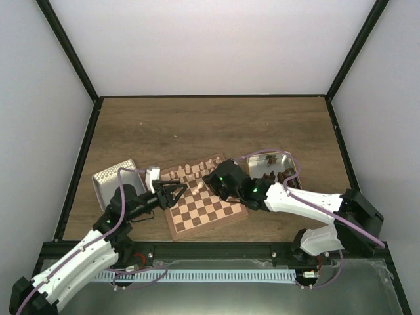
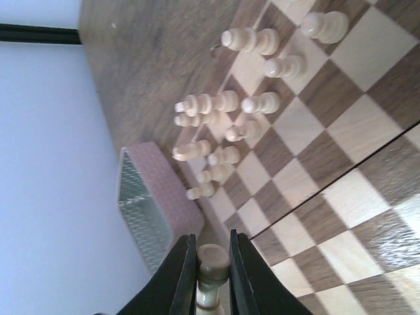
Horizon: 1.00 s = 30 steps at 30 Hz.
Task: Set up the chess pieces on the board
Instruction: Pick up the chess piece from the chessboard.
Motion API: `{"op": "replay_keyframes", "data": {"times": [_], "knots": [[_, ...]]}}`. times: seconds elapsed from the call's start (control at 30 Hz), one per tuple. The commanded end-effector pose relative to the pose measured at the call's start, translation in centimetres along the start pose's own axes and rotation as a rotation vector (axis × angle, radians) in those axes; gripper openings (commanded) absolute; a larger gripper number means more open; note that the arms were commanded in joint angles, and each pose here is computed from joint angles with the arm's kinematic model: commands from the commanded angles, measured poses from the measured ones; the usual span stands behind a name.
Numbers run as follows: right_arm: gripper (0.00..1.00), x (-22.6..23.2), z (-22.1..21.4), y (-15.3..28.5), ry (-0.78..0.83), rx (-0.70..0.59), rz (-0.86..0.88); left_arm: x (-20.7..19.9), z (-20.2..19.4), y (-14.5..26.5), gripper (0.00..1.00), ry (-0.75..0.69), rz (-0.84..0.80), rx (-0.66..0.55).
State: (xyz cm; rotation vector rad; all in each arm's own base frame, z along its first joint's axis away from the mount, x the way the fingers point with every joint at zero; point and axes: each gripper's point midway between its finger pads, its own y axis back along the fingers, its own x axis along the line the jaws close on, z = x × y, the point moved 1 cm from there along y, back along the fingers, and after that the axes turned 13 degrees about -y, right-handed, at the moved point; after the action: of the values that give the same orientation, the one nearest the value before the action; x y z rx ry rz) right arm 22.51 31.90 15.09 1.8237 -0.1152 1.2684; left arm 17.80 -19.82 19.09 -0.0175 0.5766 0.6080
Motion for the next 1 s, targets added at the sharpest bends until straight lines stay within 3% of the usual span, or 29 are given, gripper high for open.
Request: {"op": "replay_keyframes", "data": {"times": [0.0,0.47,0.97], "knots": [[0.01,3.7,-0.1,1.3,-0.167,0.036,0.165,-1.8,1.6,-0.4,0.63,-0.010,-0.113,-0.082],[0.01,5.2,0.1,1.0,-0.256,0.056,0.198,-1.9,1.2,-1.8,0.59,-0.031,-0.131,-0.052],[0.01,5.4,-0.5,0.5,-0.243,0.081,0.190,-1.3,1.6,-2.5,0.31,-0.024,-0.093,-0.047]]}}
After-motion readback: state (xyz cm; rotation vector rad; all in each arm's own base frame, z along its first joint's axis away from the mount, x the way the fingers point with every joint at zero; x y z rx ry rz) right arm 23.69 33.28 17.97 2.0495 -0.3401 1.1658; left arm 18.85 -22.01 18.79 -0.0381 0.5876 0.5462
